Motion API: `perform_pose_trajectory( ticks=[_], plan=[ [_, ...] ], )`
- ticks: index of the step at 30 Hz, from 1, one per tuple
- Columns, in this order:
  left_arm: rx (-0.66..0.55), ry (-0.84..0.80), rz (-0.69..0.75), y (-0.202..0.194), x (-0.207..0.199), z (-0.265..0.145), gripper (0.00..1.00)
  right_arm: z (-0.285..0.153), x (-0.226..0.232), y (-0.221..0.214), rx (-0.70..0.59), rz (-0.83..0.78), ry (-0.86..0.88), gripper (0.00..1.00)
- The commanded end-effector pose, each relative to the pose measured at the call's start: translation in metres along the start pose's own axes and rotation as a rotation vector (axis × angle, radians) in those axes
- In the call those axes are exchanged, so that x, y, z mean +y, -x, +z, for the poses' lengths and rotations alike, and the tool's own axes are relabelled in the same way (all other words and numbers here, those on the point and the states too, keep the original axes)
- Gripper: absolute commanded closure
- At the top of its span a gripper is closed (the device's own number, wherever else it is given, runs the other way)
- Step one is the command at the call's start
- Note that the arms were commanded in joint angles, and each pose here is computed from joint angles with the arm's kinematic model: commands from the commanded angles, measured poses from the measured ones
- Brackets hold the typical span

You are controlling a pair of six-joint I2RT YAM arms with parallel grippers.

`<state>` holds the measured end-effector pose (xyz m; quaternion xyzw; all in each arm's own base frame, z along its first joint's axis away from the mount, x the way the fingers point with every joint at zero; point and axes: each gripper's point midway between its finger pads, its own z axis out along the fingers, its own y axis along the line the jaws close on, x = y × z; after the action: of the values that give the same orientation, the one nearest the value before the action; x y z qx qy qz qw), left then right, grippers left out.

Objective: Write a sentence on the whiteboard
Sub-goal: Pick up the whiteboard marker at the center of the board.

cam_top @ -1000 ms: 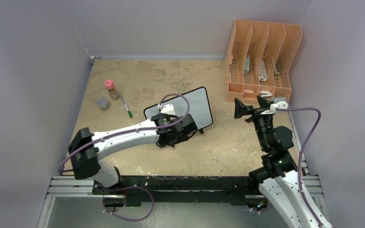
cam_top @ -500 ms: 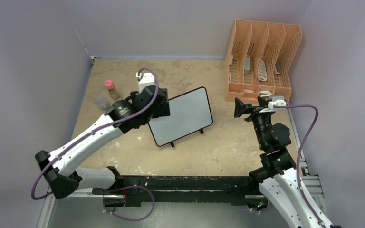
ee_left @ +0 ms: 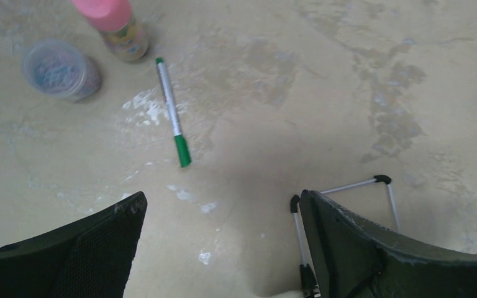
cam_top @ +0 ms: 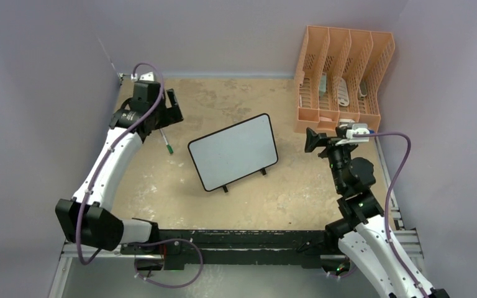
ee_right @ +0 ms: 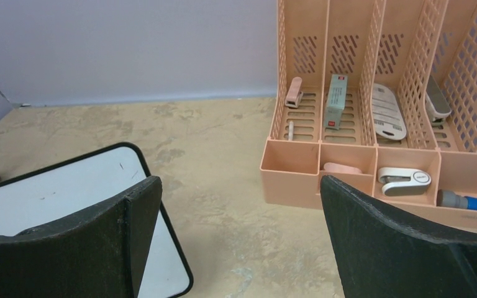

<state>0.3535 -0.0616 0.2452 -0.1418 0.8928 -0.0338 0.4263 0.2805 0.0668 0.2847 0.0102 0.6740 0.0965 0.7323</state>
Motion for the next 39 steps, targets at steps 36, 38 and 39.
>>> perform_pose_trajectory(
  ticks=[36, 38, 39],
  plan=[
    [0.431, 0.129, -0.185, -0.124, 0.083, 0.161, 0.66, -0.003, -0.001, 0.012, -0.088, 0.016, -0.002, 0.01],
    [0.446, 0.139, -0.190, -0.127, 0.086, 0.163, 0.68, -0.003, -0.001, 0.013, -0.089, 0.015, 0.002, 0.01],
    [0.456, 0.146, -0.187, -0.131, 0.087, 0.163, 0.68, -0.003, 0.000, 0.012, -0.089, 0.016, 0.004, 0.01]
  ],
)
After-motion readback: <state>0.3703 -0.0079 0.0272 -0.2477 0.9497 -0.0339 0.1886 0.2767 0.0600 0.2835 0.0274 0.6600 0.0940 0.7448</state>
